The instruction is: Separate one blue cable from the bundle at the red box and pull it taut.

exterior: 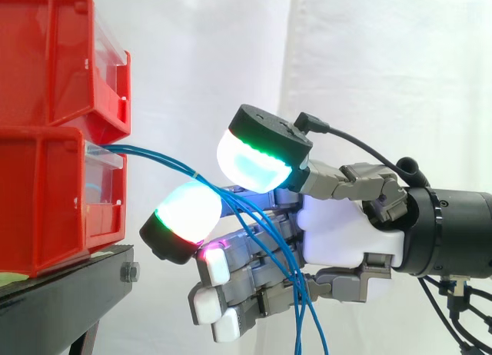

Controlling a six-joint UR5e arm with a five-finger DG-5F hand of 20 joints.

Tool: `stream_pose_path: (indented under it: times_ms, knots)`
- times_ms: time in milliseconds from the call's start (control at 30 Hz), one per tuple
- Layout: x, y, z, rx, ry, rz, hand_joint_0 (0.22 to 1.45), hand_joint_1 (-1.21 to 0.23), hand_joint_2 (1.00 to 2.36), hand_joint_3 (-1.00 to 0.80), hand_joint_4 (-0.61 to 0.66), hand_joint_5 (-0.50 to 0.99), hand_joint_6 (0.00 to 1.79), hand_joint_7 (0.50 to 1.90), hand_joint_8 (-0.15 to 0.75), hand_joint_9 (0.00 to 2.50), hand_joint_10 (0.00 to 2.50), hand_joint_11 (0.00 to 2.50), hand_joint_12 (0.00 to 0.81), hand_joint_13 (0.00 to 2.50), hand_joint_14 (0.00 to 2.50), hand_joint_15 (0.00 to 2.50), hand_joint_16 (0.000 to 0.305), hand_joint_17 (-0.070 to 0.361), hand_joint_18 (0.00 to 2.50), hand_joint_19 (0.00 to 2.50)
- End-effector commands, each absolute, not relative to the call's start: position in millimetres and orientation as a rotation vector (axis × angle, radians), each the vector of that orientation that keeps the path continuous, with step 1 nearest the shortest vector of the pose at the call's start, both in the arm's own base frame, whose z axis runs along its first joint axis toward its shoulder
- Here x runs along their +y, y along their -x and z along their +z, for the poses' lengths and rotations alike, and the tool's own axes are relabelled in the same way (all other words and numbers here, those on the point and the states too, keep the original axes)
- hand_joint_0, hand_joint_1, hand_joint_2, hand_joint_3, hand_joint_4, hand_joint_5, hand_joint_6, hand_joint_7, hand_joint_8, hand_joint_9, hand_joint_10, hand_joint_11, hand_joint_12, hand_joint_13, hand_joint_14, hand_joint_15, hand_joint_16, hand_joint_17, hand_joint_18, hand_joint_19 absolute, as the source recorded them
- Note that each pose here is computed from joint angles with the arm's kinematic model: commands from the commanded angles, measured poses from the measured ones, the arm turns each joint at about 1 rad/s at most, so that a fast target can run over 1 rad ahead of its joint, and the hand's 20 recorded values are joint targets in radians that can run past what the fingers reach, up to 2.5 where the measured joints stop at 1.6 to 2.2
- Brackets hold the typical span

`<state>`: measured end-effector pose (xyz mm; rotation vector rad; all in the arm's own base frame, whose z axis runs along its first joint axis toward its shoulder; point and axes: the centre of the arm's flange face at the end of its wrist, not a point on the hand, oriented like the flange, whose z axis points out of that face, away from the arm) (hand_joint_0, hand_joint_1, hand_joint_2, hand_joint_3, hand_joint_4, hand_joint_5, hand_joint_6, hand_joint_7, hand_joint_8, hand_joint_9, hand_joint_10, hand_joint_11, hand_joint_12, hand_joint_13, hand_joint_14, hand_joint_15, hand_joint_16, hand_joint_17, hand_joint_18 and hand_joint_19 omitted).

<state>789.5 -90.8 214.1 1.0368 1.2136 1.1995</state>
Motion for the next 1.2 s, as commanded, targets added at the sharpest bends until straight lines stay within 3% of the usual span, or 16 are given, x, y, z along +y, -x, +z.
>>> stream_pose_path:
  times_ms: [0, 567, 1167]
  knots:
    - [-92.1, -789.2, 213.7, 1.218, -1.029, 1.19, 0.59, -0.65, 1.01, -0.43, 0.14, -0.21, 0.78, 0.94, 0.291, 0.83, 0.02, 0.81, 0.372, 0.79, 0.02, 0.61, 0.049, 0.11, 0.58, 0.72]
    - [-106.5, -786.1, 208.2, 1.229, -1.041, 1.175, 0.57, -0.61, 1.0, -0.44, 0.14, -0.21, 0.78, 0.93, 0.296, 0.84, 0.02, 0.82, 0.373, 0.79, 0.02, 0.62, 0.05, 0.112, 0.59, 0.72]
    - [-92.7, -790.1, 208.5, 1.224, -1.022, 1.189, 0.59, -0.62, 1.01, -0.4, 0.14, -0.21, 0.8, 0.94, 0.296, 0.86, 0.02, 0.83, 0.371, 0.82, 0.02, 0.63, 0.05, 0.112, 0.6, 0.71]
